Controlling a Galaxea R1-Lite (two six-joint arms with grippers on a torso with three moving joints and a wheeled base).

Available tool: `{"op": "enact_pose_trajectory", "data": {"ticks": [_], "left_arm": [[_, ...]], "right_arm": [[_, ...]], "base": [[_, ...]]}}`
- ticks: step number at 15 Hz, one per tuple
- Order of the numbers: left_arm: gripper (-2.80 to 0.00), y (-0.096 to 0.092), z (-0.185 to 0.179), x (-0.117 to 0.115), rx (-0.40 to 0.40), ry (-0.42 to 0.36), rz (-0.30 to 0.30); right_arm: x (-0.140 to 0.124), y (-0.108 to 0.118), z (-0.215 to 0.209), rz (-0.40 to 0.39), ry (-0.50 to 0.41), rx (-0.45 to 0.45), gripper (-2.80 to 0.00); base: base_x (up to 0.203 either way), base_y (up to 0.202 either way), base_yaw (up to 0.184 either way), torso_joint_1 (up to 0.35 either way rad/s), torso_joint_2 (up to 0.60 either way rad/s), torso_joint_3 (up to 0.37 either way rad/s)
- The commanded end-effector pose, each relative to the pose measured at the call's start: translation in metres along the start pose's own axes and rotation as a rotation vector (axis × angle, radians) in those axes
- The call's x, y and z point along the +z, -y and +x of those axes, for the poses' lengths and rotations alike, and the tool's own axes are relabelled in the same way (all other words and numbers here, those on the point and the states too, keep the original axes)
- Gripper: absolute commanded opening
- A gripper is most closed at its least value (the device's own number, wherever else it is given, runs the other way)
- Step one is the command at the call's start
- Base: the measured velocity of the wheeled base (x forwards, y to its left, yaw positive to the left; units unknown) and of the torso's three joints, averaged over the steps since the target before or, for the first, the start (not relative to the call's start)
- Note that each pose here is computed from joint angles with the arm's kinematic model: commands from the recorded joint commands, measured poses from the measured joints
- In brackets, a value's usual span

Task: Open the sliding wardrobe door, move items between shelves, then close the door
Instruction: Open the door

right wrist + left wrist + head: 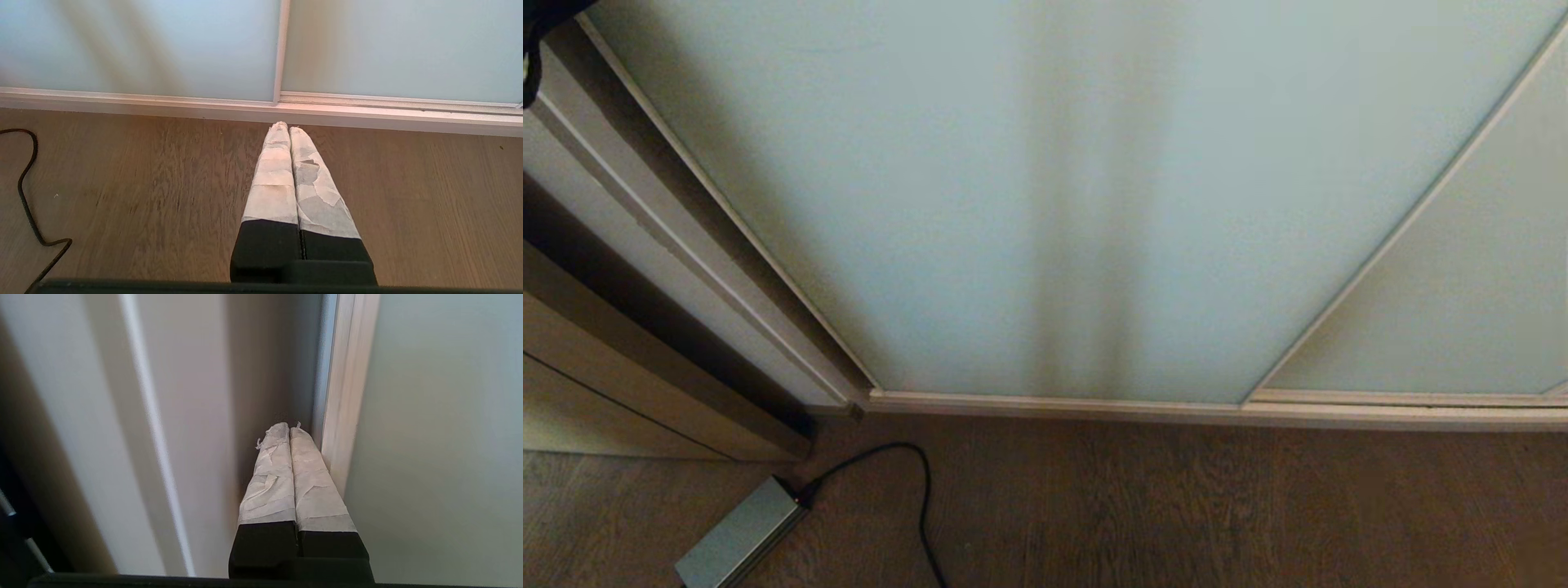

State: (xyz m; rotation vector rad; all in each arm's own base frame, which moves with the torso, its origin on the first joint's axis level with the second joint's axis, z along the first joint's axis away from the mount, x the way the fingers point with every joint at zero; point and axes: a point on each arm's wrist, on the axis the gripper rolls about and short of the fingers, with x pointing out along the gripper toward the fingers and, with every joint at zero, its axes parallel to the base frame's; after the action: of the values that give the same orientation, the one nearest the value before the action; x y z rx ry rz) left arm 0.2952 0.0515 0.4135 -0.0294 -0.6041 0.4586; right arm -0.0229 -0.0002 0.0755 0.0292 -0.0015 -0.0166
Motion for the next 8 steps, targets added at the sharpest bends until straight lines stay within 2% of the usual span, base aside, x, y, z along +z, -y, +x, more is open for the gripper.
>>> {"op": "enact_pose_trajectory", "data": {"ticks": [1,8], "left_arm": [[-2.8,0.003,-0.011,0.011,-0.03,0.009,-0.015],[-2.8,0.024,-0.051,0.029,-0.146,-0.028,-0.08]], "right_arm": [[0.0,0.0,0.0,0.0,-0.001,0.0,-2.8],[0.0,0.0,0.0,0.0,-0.002,0.0,-2.8]], "base": [[0.0,0.0,0.0,0.0,0.0,0.0],[0.0,0.0,0.0,0.0,0.0,0.0]]}}
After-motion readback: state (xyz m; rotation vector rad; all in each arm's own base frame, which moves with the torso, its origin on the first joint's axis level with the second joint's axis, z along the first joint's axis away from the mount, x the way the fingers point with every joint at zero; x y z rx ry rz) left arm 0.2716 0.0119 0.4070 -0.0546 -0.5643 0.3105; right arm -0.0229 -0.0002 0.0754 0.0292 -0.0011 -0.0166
